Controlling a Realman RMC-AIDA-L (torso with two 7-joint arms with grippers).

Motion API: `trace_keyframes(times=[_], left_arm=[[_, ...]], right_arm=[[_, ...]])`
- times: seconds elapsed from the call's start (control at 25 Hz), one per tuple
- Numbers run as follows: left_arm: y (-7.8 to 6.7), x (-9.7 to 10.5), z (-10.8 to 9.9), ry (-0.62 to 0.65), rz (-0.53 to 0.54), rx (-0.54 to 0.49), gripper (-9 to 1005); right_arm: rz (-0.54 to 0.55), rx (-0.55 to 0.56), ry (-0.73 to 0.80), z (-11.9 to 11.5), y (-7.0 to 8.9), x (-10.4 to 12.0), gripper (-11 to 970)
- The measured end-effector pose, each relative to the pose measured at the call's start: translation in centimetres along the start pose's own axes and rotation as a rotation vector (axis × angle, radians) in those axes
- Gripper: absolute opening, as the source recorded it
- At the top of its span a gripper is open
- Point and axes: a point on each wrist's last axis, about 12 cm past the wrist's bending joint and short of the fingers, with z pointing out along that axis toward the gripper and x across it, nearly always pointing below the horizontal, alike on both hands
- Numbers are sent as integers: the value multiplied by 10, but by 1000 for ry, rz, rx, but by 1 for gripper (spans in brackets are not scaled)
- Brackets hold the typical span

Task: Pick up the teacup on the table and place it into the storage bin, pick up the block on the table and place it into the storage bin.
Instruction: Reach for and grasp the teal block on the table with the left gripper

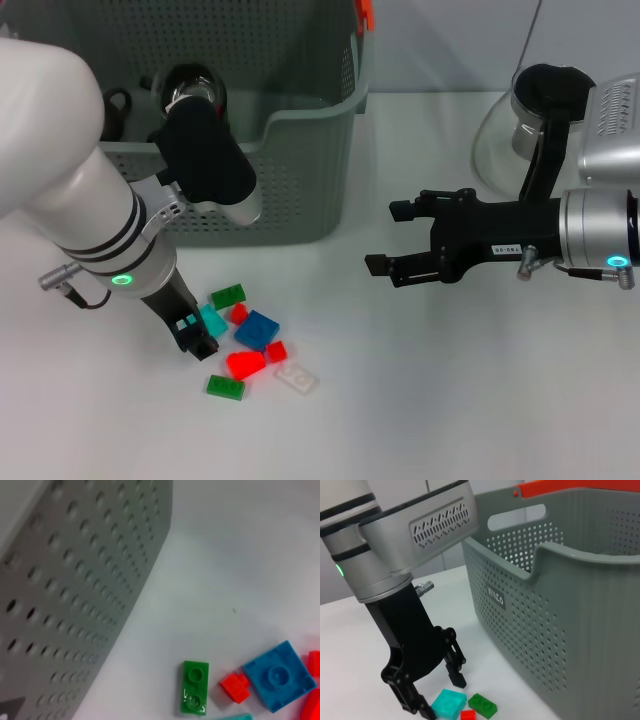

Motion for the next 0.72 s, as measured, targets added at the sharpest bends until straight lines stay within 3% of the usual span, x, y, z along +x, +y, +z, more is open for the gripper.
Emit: trace_keyframes(times=[0.72], left_arm=[[-2, -3, -3, -5, -32, 14, 441]], right_arm=[[11, -1, 2, -2, 2, 5, 916]])
